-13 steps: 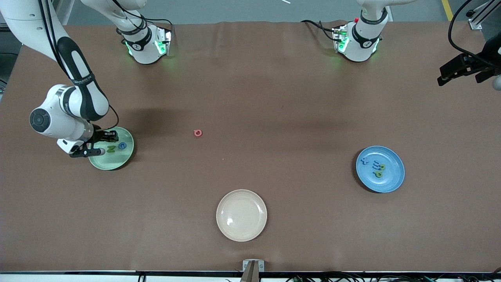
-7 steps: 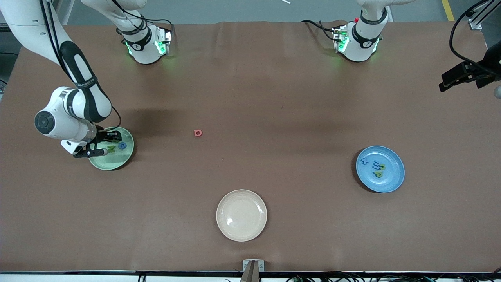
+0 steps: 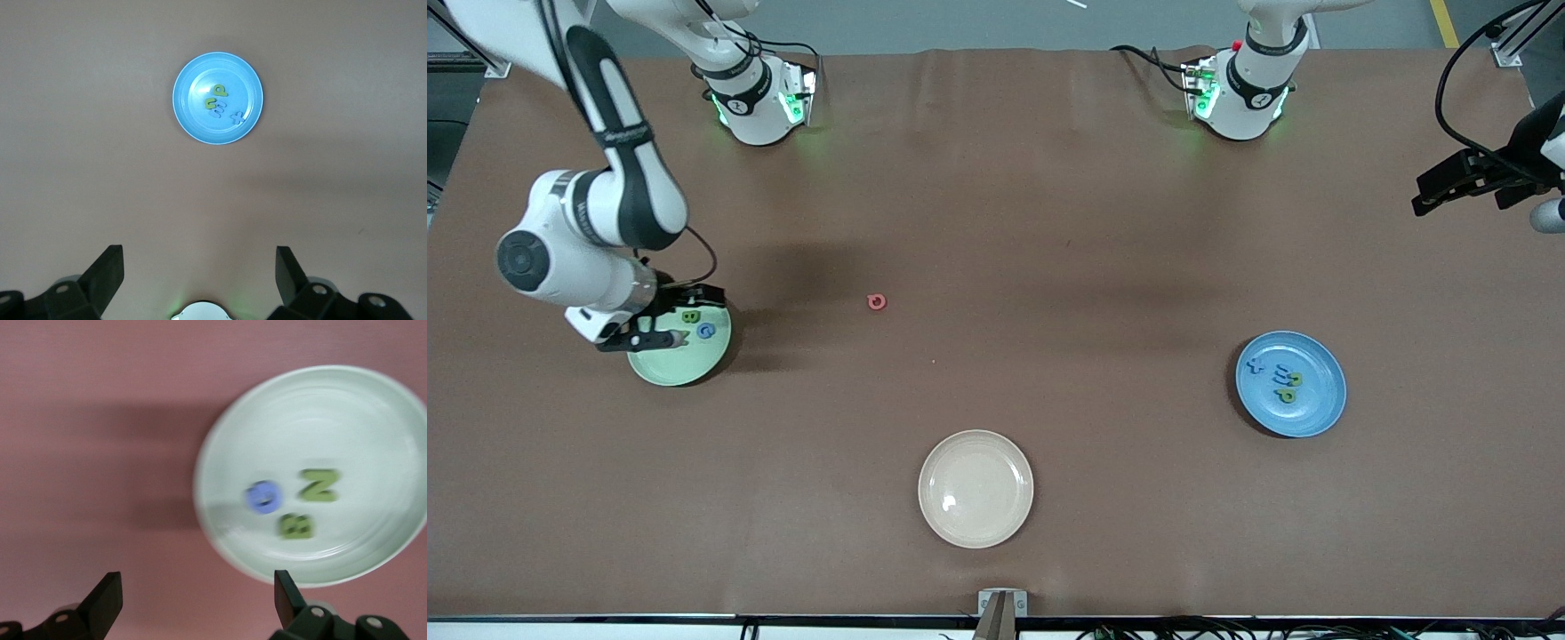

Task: Sort upper and lower case letters into plates
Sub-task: 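Release the B and move the right gripper to the pink Q, then grasp the pink Q with the right gripper and lift it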

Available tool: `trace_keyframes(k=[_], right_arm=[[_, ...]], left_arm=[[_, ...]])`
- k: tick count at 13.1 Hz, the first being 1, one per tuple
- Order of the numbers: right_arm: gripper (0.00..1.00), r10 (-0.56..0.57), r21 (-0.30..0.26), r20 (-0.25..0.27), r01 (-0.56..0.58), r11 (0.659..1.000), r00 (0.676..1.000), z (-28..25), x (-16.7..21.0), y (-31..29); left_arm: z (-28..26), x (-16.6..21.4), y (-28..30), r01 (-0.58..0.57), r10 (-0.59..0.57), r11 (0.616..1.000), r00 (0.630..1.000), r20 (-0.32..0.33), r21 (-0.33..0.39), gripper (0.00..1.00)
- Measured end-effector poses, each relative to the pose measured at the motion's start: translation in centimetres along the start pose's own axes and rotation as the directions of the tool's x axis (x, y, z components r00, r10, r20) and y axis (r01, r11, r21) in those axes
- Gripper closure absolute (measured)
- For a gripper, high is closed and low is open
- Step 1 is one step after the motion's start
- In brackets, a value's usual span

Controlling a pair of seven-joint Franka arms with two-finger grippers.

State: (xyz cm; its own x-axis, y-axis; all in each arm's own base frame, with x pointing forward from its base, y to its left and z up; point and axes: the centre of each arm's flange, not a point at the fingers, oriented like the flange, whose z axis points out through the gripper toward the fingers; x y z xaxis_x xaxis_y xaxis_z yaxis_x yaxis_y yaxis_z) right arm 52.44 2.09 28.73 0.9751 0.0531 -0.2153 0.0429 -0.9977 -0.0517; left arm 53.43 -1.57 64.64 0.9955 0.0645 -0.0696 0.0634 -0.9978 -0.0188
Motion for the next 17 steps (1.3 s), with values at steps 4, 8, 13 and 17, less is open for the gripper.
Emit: trace_keyframes(k=[4, 8, 13, 17], right_arm=[[0.00, 0.057, -0.040, -0.012, -0.057, 0.998, 0.998, 0.5, -1.6, -12.7], [0.00, 0.155, -0.035, -0.081, -0.159, 0.987, 0.985, 3.0, -3.1, -21.2], [0.00, 0.247, -0.021, -0.134, -0.252, 0.968, 0.960, 8.7, -3.3, -25.0], [0.00, 0.259, -0.021, -0.150, -0.265, 0.964, 0.954, 11.4, -2.9, -25.1]], left_arm=[[0.1, 0.0, 0.2, -0.004, 0.004, 1.000, 1.000, 0.002, 0.001, 0.00], [0.9, 0.4, 0.0, 0.001, -0.001, 1.000, 1.000, -0.001, 0.000, 0.00], [1.1, 0.7, -0.5, 0.011, -0.011, 1.000, 1.000, -0.015, -0.002, 0.00], [1.2, 0.7, -0.5, 0.010, -0.010, 1.000, 1.000, -0.013, -0.002, 0.00]])
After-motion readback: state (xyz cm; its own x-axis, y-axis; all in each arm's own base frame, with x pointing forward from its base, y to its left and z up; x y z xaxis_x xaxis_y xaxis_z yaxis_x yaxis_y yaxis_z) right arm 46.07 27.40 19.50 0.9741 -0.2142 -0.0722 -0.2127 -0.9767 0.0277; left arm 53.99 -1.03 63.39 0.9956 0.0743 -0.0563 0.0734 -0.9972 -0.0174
